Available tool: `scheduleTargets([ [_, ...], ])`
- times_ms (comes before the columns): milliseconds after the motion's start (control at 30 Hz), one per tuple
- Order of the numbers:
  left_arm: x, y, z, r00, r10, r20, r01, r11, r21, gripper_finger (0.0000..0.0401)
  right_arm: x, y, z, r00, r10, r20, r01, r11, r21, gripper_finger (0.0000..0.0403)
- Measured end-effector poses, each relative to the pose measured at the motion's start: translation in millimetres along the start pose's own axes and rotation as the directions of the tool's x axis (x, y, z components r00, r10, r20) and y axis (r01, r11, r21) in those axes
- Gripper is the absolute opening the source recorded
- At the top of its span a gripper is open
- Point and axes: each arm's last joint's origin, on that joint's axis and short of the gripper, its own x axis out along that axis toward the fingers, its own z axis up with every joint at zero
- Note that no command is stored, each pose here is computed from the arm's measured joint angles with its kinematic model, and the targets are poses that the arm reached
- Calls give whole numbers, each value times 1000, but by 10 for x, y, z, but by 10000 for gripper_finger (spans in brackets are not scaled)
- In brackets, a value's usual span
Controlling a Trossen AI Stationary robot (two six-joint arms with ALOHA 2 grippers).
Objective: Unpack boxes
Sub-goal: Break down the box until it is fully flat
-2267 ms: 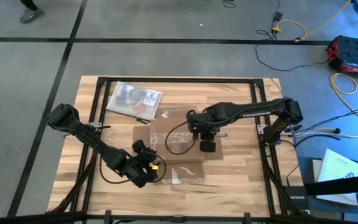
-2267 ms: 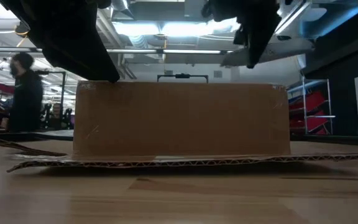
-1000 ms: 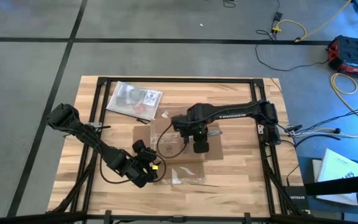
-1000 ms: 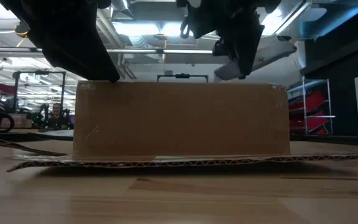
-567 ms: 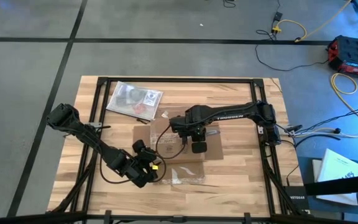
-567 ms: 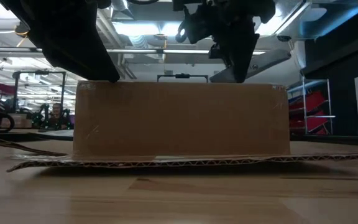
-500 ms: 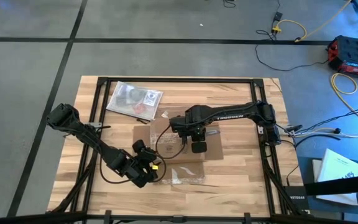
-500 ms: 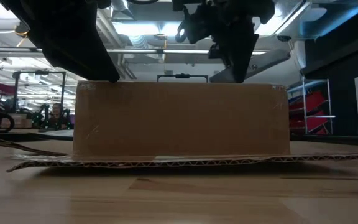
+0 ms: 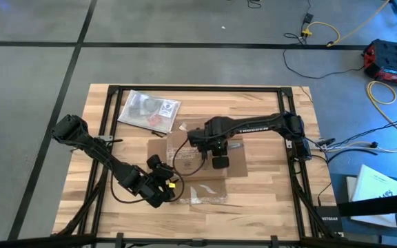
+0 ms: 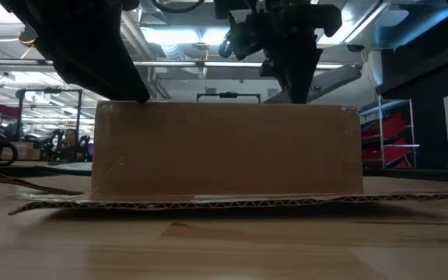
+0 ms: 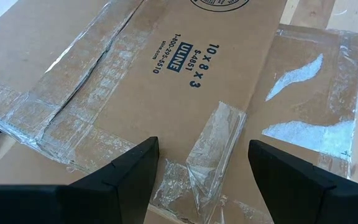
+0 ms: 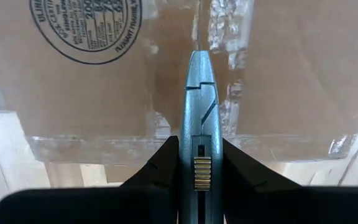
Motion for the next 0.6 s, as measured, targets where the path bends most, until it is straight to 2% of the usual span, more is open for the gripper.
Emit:
scheduleTargets([
  [600,0,0,0,1000,1,1,-1,1000,-1,239,-1,-29,-12,999,36,-10,-36,999,3,58],
])
